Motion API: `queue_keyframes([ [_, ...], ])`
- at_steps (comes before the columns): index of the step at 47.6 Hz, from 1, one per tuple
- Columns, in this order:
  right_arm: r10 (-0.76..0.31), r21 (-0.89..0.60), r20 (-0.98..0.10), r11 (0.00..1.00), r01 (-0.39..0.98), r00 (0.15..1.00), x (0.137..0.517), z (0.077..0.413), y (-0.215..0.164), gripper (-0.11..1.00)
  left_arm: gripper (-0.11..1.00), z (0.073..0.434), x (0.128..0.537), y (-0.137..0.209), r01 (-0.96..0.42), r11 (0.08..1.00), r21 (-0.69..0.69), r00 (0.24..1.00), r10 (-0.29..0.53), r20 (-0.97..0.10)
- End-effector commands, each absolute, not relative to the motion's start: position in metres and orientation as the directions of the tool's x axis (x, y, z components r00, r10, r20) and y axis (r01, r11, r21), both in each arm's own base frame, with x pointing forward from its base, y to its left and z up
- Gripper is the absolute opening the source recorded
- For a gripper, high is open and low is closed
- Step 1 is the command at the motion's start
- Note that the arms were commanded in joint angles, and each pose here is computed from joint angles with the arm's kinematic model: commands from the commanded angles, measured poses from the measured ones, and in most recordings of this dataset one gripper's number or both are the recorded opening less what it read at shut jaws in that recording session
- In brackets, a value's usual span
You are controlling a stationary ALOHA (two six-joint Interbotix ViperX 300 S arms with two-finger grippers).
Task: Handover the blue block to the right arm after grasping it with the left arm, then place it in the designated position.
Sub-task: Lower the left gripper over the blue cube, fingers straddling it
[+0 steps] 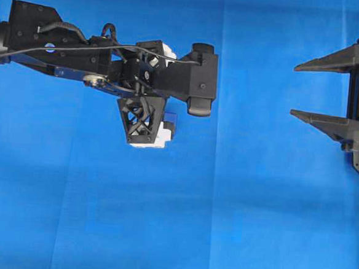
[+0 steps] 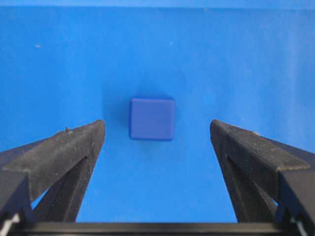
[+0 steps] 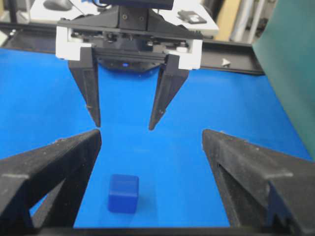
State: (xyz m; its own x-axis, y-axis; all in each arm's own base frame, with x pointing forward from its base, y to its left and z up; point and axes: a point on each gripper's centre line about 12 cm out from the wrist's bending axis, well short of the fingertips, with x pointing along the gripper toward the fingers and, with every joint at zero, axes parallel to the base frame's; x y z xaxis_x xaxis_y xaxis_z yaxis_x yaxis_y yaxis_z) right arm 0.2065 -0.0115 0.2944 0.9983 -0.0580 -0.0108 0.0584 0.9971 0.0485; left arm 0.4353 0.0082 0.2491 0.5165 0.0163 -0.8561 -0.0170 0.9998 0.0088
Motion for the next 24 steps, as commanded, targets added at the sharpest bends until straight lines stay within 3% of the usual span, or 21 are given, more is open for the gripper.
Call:
queue_keyframes([
  [1,-0.059,0.044,0.018,0.997,0.058,0.998,0.2088,0.306,-0.0119,0.95,0.91,0.2649,0.4378,0.0092,-0.017,1.0,0.013,0.554,0.02,-0.832],
  [24,-0.059,0.043,0.02,0.997,0.058,0.998,0.2089,0.3066,-0.0119,0.95,0.91,0.2644,0.4377,0.0092,-0.018,1.0,0.012,0.554,0.02,-0.832],
])
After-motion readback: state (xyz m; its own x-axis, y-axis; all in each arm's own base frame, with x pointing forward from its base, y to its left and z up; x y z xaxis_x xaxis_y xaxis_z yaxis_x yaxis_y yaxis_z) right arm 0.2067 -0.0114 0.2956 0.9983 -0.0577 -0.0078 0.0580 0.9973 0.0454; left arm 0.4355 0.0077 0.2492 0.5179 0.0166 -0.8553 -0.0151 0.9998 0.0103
